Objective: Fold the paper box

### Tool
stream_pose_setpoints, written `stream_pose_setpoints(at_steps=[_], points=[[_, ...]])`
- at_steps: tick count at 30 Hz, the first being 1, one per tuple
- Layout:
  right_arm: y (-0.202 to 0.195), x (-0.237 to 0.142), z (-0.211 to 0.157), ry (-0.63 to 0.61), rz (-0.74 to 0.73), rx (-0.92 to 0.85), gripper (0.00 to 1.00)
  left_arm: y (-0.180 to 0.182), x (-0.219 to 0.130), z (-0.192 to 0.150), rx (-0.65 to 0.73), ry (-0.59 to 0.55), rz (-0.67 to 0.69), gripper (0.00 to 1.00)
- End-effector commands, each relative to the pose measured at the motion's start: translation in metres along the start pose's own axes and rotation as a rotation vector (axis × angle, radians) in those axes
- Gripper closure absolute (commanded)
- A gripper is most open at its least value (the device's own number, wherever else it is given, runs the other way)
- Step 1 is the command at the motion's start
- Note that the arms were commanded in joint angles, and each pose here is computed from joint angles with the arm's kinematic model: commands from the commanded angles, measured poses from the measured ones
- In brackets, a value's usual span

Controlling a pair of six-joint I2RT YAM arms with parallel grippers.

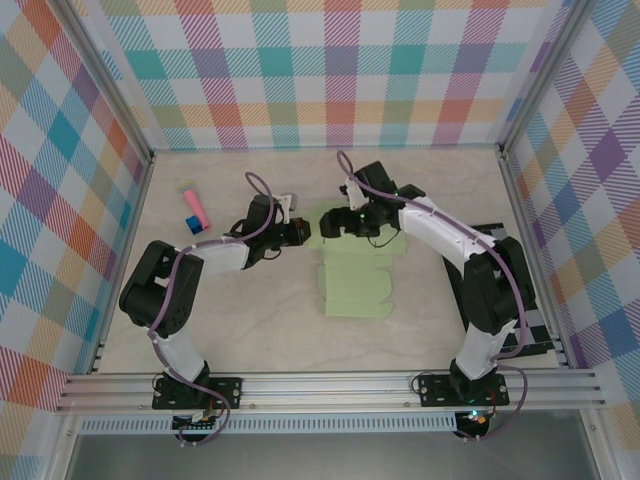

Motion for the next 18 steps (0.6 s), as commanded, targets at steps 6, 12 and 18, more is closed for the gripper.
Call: stream_pose_setpoints(at_steps=[6, 12, 18], points=[[-0.006, 0.037, -0.019, 0.155, -0.135, 0.000, 0.00, -0.008, 0.006, 0.009, 0.011, -0.009, -0.024, 1.00], [-0.024, 0.046, -0.024, 0.183, -0.296, 0.044, 0.02, -0.007, 0.007, 0.007, 0.007, -0.012, -0.026, 1.00], [-0.038, 0.044, -0.024, 0.185, -0.336, 0.091, 0.04, -0.004, 0.009, 0.004, 0.014, -0.010, -0.022, 1.00]])
Point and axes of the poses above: each hand's point on the last joint's axis, 136 mm out from that joint toward the fingers, its own x axis out along the fingers, its own y axis along the line the jaws close on, z = x × y, the point moved 9 cm from there along -x, back along the fingers, and after that the axes turned 5 degrees about x, right-handed, at the moved point
